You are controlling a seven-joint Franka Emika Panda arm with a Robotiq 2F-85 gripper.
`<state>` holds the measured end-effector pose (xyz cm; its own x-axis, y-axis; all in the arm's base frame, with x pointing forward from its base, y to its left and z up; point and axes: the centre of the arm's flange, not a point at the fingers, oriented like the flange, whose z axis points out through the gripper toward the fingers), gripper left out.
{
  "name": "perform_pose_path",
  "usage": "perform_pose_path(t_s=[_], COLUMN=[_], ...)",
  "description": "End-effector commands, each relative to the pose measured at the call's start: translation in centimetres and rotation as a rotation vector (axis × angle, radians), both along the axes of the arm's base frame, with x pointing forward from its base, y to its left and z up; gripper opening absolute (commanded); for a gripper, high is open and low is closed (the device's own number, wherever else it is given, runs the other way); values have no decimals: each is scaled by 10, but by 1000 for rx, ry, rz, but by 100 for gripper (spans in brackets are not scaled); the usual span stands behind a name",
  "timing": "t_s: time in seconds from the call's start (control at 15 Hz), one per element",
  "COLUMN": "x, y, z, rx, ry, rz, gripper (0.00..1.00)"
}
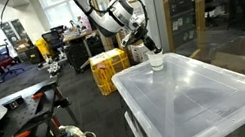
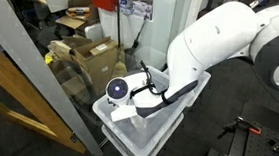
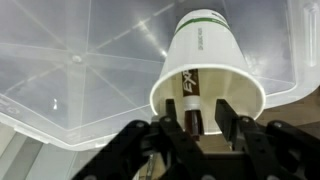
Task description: Pick up the pen out of the white cup and place it on top of the colourless box.
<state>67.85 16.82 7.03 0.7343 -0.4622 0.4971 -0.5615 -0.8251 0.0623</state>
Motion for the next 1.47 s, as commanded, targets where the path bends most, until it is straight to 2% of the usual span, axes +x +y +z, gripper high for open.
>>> perform_pose_path(t_s=[0.0,0.07,0.13,0.2,0.4,0.53,0.87,1.4], x=[13,13,14,15,14,13,4,-16], y=[2,3,3,3,7,10,25,55], z=[-3,-3,-4,-4,-6,-6,-1,17], rx=[-10,-13,-19,-21,-32,-38,-64,-152], ry=[-1,0,4,5,9,10,10,-49], rz=[25,23,25,25,23,26,16,0], gripper=[47,46,37,22,0,5,5,5])
